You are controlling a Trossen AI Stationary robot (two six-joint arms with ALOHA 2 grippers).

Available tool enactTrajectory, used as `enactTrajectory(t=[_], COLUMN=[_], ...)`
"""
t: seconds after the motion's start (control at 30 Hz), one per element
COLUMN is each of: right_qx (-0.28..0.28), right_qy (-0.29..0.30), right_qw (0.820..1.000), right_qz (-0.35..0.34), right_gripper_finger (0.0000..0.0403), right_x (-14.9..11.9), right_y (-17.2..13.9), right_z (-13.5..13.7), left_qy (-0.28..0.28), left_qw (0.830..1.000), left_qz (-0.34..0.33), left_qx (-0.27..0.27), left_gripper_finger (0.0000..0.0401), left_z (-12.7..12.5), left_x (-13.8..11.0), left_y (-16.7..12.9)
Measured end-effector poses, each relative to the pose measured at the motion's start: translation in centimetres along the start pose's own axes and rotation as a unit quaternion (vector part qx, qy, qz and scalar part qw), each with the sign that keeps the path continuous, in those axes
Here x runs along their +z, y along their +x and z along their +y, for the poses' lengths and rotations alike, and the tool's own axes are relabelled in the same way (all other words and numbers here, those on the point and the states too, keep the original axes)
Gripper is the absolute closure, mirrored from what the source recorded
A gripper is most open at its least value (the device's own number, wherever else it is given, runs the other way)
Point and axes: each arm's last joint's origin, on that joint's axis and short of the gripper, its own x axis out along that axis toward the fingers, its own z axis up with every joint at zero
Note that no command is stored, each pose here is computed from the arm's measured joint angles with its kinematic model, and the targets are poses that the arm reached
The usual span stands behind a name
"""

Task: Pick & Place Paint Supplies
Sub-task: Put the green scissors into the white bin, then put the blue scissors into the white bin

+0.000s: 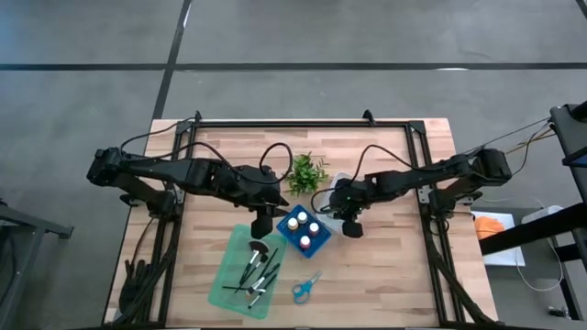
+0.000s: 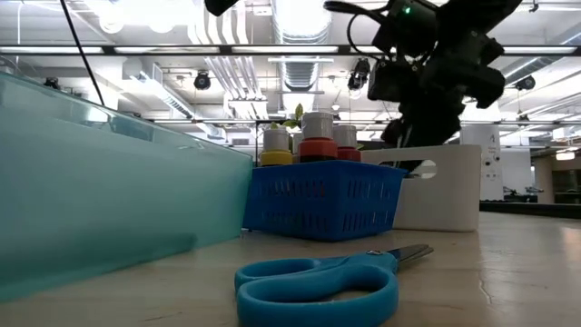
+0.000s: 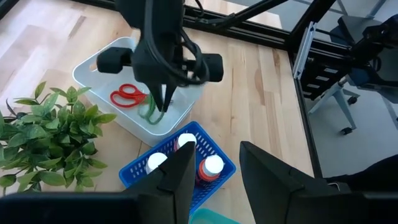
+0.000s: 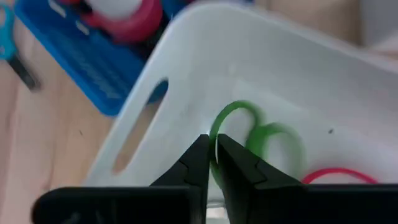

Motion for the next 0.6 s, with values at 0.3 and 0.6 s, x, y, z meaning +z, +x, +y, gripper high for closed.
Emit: enactTrajectory(t=[0.3, 0.6], right_qx=[-0.011, 0.025], right_qy=[0.029, 0.084], right_qw=[0.999, 0.983], right_qz=[-0.030, -0.161], right_gripper_finger=[0.0254, 0.0201], right_x=[1.0, 3.2], right_y=[-2.1, -9.8], right_z=[-1.1, 1.1], left_qy=[0.008, 0.052], left_qw=[1.000, 0.998], left_qz=[0.000, 0.025], left_qx=[0.000, -0.040], left_gripper_finger=[0.0265, 0.0265], left_z=[0.0, -0.7], left_x=[0.0, -0.5], left_y=[0.0, 0.0])
